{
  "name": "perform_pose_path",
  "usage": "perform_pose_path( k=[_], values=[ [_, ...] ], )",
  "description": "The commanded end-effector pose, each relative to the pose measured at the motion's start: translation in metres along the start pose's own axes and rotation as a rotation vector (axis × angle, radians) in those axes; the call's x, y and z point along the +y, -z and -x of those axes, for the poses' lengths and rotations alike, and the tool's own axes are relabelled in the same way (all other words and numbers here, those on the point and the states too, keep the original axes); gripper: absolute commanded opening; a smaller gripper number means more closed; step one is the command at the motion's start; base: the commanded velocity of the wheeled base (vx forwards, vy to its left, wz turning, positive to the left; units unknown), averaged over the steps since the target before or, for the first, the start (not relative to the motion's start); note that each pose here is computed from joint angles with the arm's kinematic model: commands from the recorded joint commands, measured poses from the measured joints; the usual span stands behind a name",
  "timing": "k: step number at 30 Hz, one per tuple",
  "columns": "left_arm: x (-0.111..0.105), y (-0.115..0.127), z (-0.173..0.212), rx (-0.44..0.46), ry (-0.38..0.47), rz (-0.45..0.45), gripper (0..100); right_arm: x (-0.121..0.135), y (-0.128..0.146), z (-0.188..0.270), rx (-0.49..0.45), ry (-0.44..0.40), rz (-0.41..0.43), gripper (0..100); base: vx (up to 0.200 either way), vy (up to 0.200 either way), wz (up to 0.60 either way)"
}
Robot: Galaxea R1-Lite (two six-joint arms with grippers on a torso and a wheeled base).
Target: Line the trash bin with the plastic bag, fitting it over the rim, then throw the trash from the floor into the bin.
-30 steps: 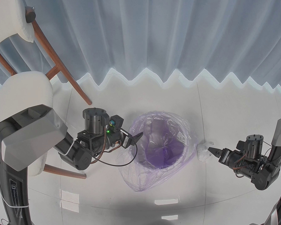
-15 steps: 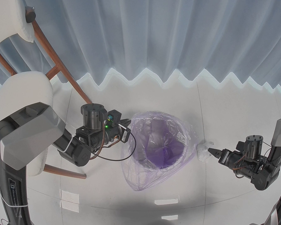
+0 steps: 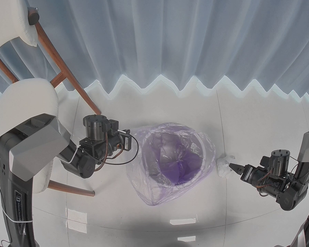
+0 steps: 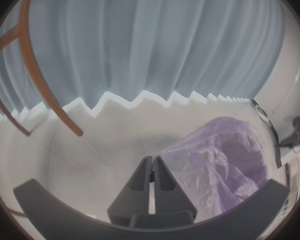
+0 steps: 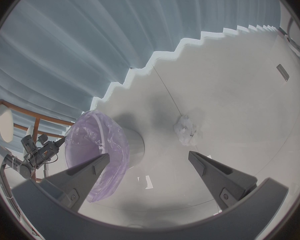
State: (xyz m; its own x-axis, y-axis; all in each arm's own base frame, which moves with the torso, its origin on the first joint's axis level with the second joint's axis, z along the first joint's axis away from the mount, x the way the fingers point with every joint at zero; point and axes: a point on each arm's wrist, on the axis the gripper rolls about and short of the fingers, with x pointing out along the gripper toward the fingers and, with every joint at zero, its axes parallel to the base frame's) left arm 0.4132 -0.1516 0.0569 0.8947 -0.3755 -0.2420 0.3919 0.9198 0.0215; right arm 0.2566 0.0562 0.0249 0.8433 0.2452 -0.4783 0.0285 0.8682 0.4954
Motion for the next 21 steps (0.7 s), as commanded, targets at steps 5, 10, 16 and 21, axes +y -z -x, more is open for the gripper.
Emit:
perform_pose_path(
  k=[5,10,16,21],
  values=[
    [-0.006,0.017,-0.037,-0.013,-0.036,0.137,0,-0.004,0.009,0.002,0.005,-0.001,0.001,100,0.0,0.0,0.0],
    [-0.008,0.018,-0.049,-0.039,-0.032,0.137,0,-0.005,0.01,0.001,0.006,0.0,0.001,100,0.0,0.0,0.0],
    [-0.006,0.016,-0.051,-0.05,-0.039,0.138,100,-0.005,0.01,0.001,0.007,0.001,0.001,100,0.0,0.0,0.0],
    [-0.004,0.0,-0.04,-0.073,-0.042,0.152,100,-0.005,0.01,0.001,0.007,0.001,0.001,100,0.0,0.0,0.0]
  ],
)
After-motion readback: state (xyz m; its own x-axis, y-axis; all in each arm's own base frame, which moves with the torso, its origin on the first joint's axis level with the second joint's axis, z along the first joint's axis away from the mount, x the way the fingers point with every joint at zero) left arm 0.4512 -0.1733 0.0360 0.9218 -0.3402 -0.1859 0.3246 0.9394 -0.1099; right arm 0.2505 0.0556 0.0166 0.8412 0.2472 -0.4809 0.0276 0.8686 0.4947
